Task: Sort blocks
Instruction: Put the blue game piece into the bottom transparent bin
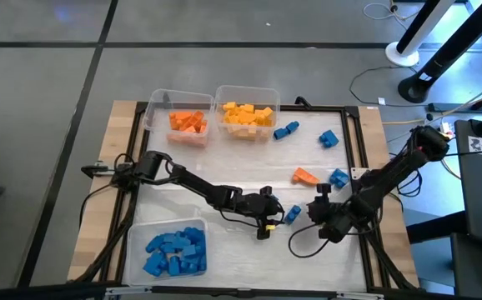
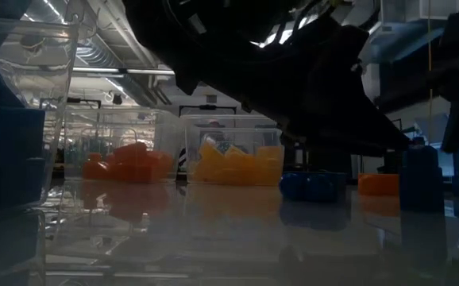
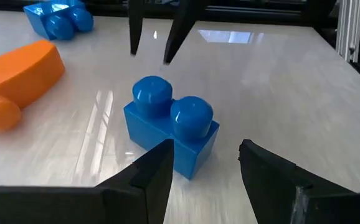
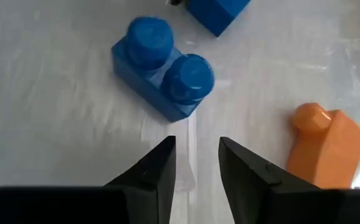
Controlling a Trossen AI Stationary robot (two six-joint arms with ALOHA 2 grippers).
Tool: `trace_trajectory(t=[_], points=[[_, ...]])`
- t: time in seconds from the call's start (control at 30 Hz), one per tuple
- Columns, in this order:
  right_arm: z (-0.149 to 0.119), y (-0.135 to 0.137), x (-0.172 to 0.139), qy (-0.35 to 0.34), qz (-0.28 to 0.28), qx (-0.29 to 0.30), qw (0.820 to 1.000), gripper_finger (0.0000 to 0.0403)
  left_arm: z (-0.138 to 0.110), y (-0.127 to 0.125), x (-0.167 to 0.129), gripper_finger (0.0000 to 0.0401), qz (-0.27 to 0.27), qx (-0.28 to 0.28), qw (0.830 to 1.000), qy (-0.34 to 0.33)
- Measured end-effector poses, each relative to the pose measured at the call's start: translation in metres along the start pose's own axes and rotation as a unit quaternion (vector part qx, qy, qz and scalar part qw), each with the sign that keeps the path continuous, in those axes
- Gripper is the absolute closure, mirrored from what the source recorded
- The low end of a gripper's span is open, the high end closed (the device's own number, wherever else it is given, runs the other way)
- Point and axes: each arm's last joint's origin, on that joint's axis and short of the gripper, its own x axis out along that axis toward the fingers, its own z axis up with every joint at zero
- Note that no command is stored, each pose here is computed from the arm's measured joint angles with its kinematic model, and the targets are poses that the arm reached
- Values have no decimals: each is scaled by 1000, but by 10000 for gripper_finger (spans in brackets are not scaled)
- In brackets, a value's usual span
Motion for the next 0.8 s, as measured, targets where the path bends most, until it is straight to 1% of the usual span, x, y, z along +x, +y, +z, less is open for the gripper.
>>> trace_trajectory(t=[0.17,0.23,0.33,0.47,0.6,0.8], points=[[-12,1,14,-27,10,7,1000,283,-15,2,9,232,8,1,1000,11],[-15,1,19,-43,10,15,999,283,-19,2,12,232,17,1,1000,2],[-21,1,25,-67,2,25,997,283,-18,2,15,232,21,-3,999,-25],[-26,0,31,-92,0,39,995,283,-17,2,15,232,21,5,999,-32],[-24,1,33,-122,-9,55,991,283,-14,2,15,232,18,-1,999,-49],[-20,6,37,-137,-2,67,988,283,-14,3,15,232,20,0,999,-48]])
